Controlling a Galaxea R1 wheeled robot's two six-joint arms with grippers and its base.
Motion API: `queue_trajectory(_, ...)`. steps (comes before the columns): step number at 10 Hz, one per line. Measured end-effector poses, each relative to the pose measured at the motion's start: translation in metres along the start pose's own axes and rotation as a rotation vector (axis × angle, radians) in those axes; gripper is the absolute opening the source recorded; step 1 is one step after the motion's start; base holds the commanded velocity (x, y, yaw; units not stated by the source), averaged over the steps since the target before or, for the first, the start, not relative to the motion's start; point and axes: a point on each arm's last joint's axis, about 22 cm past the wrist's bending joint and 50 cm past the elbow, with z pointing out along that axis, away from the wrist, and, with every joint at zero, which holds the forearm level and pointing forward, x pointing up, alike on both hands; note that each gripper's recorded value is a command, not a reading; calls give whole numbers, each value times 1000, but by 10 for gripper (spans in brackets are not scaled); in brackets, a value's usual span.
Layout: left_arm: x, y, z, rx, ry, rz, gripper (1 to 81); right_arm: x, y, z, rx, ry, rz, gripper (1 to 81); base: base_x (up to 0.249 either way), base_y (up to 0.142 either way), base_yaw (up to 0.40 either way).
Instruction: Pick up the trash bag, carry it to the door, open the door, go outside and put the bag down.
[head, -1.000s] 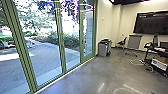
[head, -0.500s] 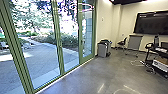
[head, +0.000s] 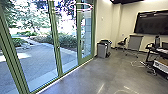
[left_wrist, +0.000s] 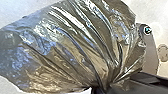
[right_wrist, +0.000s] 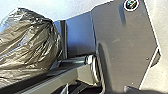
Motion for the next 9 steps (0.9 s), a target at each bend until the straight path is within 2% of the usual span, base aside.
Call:
queue_trajectory(7,0,0,0,0,0,0,10,0,0,0,0,0,0,811,169,-76,0)
queue_trajectory(9,0,0,0,0,0,0,10,1,0,0,0,1,0,811,170,0,0)
